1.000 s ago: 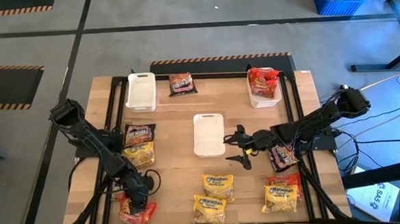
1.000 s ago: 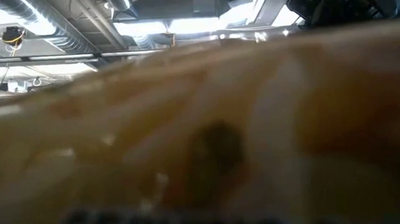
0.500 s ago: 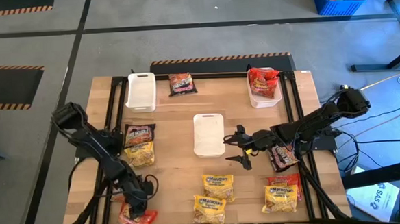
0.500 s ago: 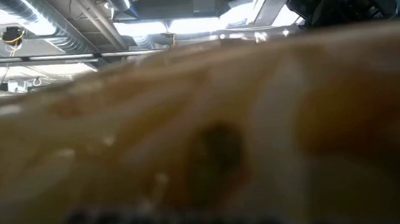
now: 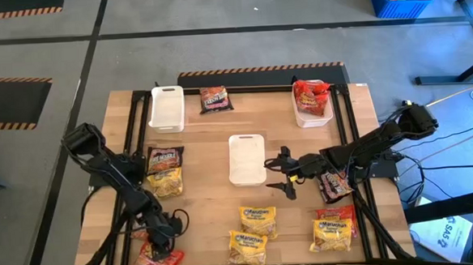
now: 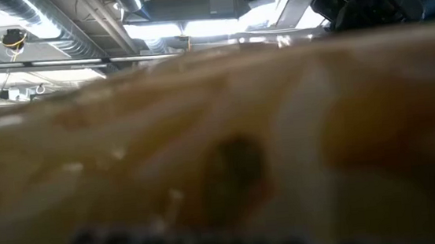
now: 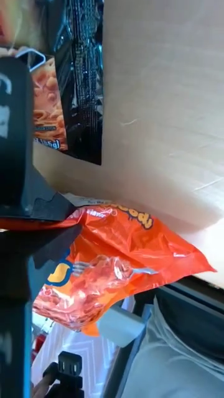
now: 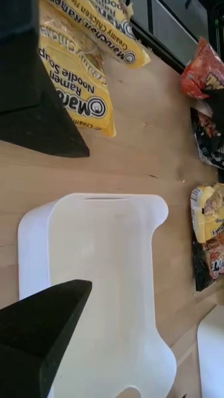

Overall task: Sort Maruchan noodles
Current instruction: Put the orange noodle pack into the white right bin

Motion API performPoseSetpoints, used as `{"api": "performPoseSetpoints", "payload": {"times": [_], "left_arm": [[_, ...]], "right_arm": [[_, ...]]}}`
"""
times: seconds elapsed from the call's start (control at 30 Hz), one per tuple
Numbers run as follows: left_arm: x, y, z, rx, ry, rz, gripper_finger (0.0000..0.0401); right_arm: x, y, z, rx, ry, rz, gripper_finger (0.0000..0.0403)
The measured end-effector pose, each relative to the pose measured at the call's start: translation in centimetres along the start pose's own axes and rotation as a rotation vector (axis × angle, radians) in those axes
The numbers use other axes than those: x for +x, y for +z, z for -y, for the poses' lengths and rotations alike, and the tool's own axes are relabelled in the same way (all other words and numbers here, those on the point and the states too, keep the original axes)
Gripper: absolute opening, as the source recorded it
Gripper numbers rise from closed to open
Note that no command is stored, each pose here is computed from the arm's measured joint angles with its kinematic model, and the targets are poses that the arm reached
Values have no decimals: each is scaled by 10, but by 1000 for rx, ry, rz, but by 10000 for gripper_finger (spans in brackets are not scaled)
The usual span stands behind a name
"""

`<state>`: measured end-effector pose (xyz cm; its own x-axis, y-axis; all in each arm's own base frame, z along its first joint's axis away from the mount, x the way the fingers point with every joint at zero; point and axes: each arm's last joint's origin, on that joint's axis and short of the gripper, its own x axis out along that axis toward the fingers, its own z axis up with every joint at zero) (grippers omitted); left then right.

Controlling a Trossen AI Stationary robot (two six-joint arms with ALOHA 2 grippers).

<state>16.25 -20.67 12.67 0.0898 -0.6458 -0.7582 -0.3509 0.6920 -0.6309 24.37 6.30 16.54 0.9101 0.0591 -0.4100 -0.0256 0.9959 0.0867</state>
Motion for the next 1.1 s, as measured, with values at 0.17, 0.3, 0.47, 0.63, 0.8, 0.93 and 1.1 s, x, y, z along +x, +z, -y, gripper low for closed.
{"api": "performPoseSetpoints", "payload": {"times": [0.17,0.3,0.47,0.63,0.8,0.93,1.1], "left_arm": [[-8,12,10,57,-17,117,1],[-18,27,21,122,-14,257,1],[-31,44,33,220,37,388,0],[-46,62,38,298,172,540,0],[-60,81,37,345,247,639,0],[-72,93,42,388,276,700,0],[-92,109,55,452,308,758,0]], "right_arm": [[0,0,0,0,0,0,321],[0,1,0,2,2,8,321],[0,5,-1,11,11,53,321],[0,6,-1,12,12,61,321],[-1,10,-2,34,25,99,321],[-1,12,-3,40,50,124,321],[-1,15,-4,67,80,152,321]]}}
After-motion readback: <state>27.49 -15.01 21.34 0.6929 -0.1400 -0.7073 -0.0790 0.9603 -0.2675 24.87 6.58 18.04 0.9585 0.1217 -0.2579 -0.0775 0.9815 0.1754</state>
